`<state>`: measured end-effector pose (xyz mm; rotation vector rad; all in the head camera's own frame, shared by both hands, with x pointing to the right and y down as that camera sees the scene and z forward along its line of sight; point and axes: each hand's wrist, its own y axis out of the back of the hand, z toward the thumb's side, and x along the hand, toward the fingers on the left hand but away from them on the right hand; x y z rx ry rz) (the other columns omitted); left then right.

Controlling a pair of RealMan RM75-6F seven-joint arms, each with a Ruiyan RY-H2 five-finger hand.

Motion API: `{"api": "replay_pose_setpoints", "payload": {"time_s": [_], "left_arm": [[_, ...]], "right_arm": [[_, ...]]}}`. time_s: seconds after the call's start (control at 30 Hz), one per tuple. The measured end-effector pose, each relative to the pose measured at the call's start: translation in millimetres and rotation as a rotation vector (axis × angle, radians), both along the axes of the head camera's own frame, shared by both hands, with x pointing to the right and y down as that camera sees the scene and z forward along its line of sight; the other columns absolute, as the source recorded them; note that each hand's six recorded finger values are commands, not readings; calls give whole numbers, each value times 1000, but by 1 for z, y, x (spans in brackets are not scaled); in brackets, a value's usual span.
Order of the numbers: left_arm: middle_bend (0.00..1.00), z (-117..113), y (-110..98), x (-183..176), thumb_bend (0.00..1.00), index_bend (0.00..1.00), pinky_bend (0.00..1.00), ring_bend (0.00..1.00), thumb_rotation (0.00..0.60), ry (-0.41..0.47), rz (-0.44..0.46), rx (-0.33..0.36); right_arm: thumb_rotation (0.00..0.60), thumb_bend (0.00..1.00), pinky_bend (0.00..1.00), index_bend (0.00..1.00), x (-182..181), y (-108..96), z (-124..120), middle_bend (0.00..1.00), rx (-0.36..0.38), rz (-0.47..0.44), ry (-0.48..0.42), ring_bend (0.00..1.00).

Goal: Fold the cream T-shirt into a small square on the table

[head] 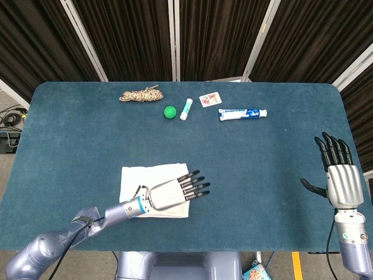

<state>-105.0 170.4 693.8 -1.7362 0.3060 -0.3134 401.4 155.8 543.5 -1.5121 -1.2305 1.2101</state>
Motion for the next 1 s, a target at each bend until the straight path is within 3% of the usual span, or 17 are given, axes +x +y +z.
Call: {"api": "replay_pose_setpoints", "payload": {"time_s": [0.1,0.2,0.37,0.53,0.63,0.77,1.0], "left_arm": [[0,-9,-19,-9,125,0,0,0,600,24,-76,6],[0,-17,-36,-22,7,0,0,0,600,36,-167,-7],[0,-37,-62,-60,0,0,0,0,600,46,-374,-59],[0,-67,-76,-123,0,0,0,0,600,-16,-585,-97],[0,-87,-74,-168,0,0,0,0,600,-81,-722,-125],[0,-103,-55,-233,0,0,0,0,600,-202,-913,-155],[0,-115,-20,-279,0,0,0,0,600,-271,-1055,-186]], "right_arm": [[600,0,0,61,0,0,0,0,-1,-1,-1,0],[600,0,0,61,0,1,0,0,-2,-2,-1,0],[600,0,0,60,-2,1,0,0,-8,-9,2,0],[600,0,0,60,-4,3,0,0,-17,-14,15,0],[600,0,0,52,-5,4,1,0,-29,-21,32,0],[600,0,0,11,-4,6,1,0,-49,-35,76,0],[600,0,0,0,-5,9,-4,0,-65,-39,113,0]]}}
